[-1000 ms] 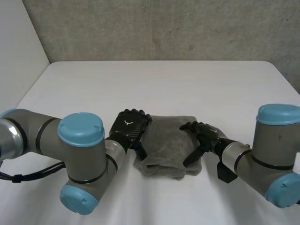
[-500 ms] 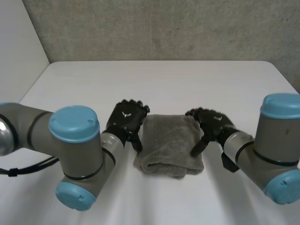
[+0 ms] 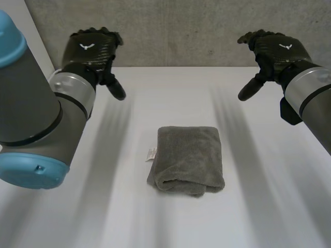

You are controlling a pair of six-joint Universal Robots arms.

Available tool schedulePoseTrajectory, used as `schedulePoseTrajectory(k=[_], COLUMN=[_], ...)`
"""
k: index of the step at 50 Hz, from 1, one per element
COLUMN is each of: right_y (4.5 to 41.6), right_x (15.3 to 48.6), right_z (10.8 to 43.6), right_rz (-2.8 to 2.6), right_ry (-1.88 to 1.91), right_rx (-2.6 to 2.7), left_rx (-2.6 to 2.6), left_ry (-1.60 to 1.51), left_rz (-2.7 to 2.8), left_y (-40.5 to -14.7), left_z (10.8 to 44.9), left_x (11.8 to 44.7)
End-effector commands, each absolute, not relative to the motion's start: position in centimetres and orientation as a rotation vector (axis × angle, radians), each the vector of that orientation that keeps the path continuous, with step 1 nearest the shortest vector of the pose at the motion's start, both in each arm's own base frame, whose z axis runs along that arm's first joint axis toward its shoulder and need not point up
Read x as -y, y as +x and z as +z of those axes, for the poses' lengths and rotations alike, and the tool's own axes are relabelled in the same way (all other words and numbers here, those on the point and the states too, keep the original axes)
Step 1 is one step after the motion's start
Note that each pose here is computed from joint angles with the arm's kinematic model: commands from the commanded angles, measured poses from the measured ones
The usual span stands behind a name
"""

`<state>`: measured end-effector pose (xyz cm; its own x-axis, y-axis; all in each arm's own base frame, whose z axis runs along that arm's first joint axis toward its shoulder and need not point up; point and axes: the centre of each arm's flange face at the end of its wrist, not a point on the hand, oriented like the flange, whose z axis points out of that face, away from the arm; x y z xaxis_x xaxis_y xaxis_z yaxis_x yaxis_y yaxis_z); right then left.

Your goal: Fold the towel.

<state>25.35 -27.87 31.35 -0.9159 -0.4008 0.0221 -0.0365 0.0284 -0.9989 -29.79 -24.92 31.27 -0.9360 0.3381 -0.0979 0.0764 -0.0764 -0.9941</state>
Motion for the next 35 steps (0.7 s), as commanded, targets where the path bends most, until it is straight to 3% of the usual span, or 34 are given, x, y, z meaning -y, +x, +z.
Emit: schedulePoseTrajectory(k=[1,28,33,35], right_y=[25.3,25.5,26.8,27.4], right_x=[28.0,27.8,27.7,27.6], right_z=[31.4,30.5,26.8,23.4], right_rz=[-1.997,-1.954,-1.778,-1.612], right_ry=[-0.470,-0.498,-0.608,-0.717], right_rx=[-2.051,-2.068,-2.142,-2.203], left_rx=[2.044,2.068,2.059,2.059], left_ry=[-0.411,-0.396,-0.419,-0.421], left_rz=[2.156,2.122,2.105,2.103], left_y=[-28.9,-28.6,-28.7,-28.7], left_z=[31.9,31.5,31.3,31.2], left_x=[25.2,25.4,25.3,25.4])
